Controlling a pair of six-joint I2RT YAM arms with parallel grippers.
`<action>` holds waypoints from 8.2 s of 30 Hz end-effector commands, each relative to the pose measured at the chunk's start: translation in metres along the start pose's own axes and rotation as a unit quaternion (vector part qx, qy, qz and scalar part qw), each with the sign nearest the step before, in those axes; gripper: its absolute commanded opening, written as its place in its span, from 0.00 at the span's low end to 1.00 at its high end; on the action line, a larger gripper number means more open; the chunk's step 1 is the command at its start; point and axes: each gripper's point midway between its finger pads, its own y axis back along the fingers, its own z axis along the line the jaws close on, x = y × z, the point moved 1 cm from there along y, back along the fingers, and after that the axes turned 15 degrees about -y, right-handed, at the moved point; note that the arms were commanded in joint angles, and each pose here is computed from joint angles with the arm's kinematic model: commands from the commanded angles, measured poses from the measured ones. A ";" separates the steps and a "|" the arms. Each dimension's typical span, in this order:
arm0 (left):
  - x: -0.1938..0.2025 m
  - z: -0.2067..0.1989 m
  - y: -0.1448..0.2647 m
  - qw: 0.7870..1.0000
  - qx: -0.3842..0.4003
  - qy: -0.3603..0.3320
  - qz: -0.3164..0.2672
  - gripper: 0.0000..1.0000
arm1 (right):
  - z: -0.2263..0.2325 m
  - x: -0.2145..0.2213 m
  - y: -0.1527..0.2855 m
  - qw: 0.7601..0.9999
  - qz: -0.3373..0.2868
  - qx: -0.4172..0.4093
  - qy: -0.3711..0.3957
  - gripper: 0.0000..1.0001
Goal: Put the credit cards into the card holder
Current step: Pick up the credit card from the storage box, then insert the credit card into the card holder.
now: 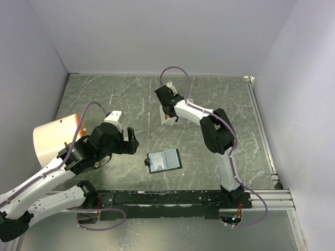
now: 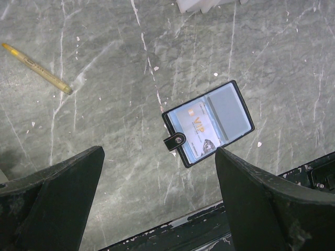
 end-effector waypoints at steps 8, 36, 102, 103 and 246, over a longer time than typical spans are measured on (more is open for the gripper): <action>-0.003 0.002 0.002 1.000 -0.007 0.002 -0.007 0.99 | -0.012 -0.025 0.014 0.999 -0.024 -0.019 -0.034 0.00; -0.021 -0.062 -0.007 0.983 0.139 0.120 -0.017 0.91 | -0.019 -0.053 0.141 0.929 -0.060 -0.294 -0.217 0.00; 0.028 -0.087 -0.049 0.941 0.223 0.254 0.006 0.07 | -0.024 0.097 0.237 0.794 0.083 -0.481 -0.362 0.45; 0.032 -0.090 -0.050 0.938 0.234 0.253 0.015 0.07 | -0.023 0.103 0.234 0.800 0.090 -0.474 -0.357 0.45; 0.123 -0.095 -0.127 0.886 0.295 0.292 0.206 0.07 | 0.033 0.221 0.186 0.887 0.204 -0.349 -0.222 0.13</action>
